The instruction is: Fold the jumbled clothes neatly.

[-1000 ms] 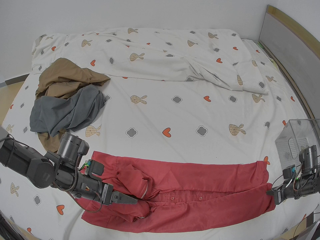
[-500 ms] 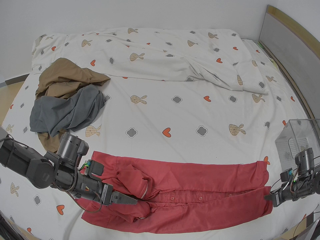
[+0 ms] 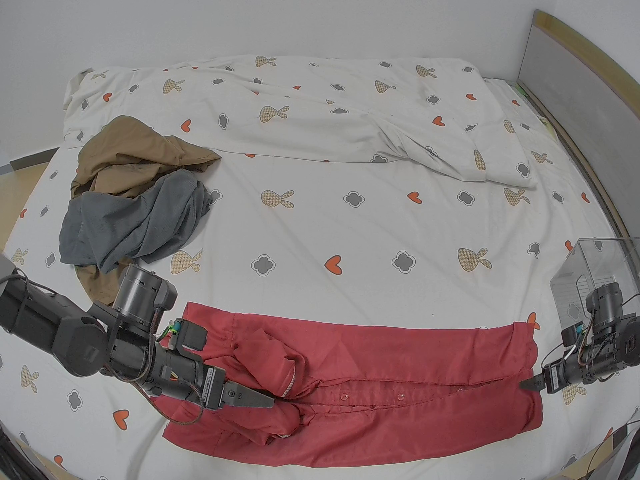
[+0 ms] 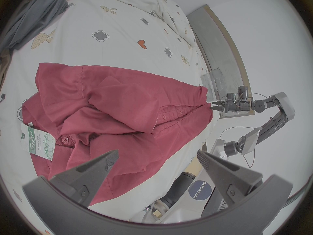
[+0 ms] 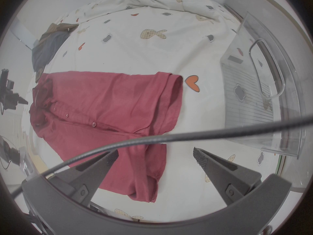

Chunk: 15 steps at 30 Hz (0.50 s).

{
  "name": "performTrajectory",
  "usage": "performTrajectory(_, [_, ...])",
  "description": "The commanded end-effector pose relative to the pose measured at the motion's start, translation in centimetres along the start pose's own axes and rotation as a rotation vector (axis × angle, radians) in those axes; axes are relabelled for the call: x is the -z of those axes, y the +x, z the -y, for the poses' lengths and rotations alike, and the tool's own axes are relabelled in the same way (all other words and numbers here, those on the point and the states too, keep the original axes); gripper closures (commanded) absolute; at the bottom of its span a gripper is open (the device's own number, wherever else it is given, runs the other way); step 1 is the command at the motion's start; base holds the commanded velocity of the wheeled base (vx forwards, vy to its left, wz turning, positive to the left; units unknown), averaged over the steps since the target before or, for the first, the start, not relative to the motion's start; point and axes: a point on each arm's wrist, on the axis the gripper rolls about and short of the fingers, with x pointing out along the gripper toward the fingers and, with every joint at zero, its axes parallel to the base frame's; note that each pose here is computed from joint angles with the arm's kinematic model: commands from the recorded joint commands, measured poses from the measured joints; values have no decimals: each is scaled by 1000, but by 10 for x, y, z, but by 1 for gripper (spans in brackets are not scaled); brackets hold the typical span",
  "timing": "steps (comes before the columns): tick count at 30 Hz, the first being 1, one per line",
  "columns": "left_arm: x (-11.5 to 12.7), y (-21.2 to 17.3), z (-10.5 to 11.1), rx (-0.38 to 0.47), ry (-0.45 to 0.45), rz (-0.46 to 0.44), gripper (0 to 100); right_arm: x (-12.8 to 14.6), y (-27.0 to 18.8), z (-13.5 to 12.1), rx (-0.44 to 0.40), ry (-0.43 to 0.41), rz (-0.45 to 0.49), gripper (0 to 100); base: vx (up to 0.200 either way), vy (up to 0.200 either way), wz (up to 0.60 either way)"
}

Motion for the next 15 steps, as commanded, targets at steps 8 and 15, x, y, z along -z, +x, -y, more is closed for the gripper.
performTrajectory(8, [-2,-11,5,1,14,38,0,5,38,21,-23,86,-82,0,0,0,0])
performTrajectory(15, [-4,-19,0,-10,0,72,0,15,43,32,-270,160,61,0,0,0,0])
